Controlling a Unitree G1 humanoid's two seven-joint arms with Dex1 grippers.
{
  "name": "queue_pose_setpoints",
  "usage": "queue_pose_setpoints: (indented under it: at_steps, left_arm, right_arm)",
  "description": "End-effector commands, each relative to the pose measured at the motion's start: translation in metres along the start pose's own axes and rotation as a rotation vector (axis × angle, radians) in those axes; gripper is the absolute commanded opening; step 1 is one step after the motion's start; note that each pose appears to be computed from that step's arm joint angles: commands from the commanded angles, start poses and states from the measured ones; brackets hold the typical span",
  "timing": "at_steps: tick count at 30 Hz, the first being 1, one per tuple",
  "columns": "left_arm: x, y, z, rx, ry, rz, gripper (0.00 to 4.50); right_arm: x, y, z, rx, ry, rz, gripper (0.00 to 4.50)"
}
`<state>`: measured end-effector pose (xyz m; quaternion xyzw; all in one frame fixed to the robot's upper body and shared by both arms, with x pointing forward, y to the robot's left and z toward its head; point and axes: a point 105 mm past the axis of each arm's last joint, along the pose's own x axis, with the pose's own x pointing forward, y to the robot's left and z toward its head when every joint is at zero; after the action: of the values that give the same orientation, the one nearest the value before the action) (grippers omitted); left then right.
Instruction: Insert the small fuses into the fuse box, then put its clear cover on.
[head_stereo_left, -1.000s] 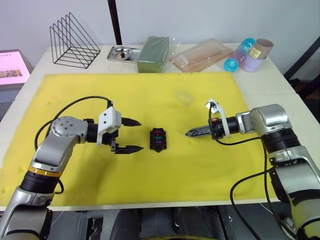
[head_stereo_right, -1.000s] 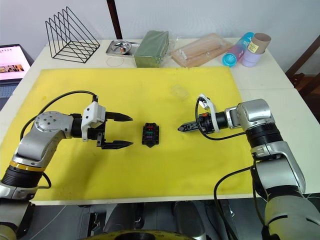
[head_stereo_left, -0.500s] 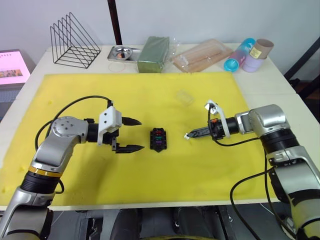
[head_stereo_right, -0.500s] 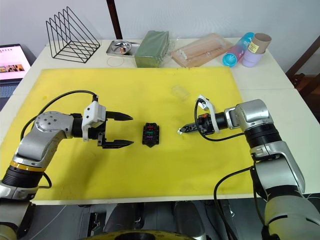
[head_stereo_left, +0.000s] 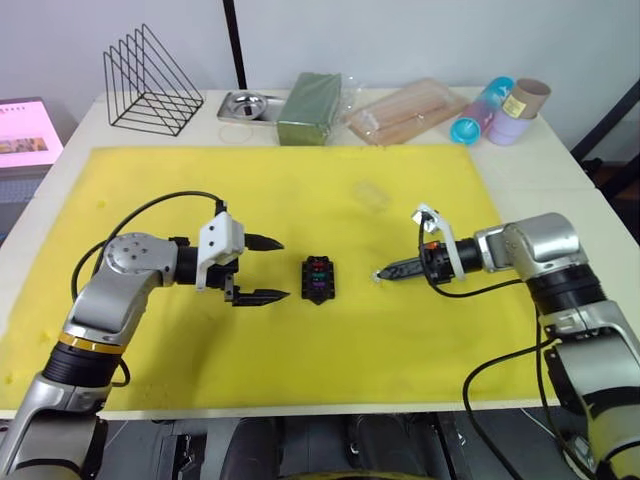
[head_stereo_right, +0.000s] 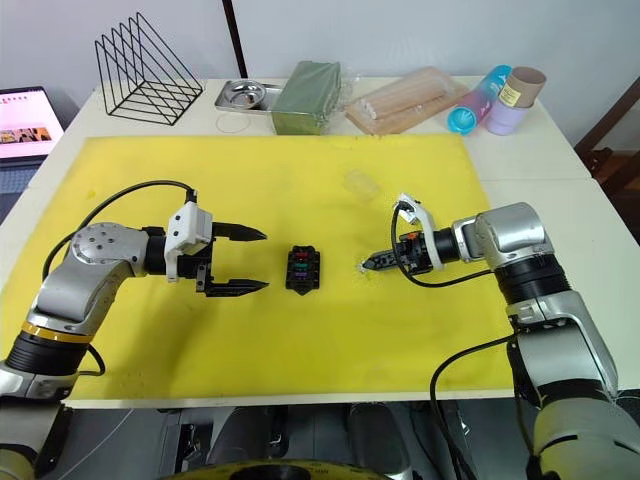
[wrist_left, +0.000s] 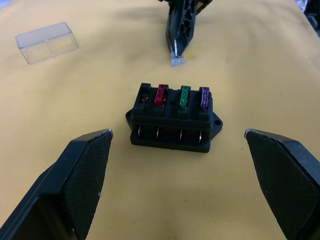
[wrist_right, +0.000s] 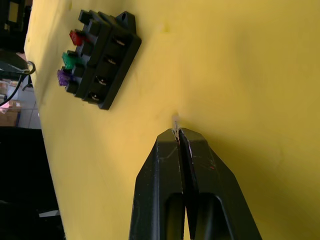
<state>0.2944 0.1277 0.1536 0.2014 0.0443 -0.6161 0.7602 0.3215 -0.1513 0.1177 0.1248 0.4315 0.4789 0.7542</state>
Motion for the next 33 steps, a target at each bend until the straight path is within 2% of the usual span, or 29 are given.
queue_pose_setpoints:
  at_steps: [1,21,31,32,33]
  left_arm:
    - [0.000,0.000,0.008,0.041,-0.013,0.001,4.50]
    - [0.005,0.000,0.009,0.044,-0.021,-0.009,4.50]
    - [0.002,0.001,0.007,0.044,-0.011,-0.003,4.50]
    - [0.002,0.001,0.007,0.045,-0.011,-0.002,4.50]
    - [0.002,0.002,0.007,0.045,-0.011,-0.001,4.50]
  right_arm:
    - [-0.004,0.006,-0.003,0.020,-0.013,0.007,0.01]
    - [-0.013,0.001,-0.010,0.056,-0.084,-0.063,0.01]
    - [-0.029,0.005,-0.018,-0.049,-0.063,-0.087,0.01]
    - [-0.031,0.005,-0.017,-0.062,-0.070,-0.091,0.46]
    - [-0.033,0.006,-0.013,-0.076,-0.084,-0.091,0.59]
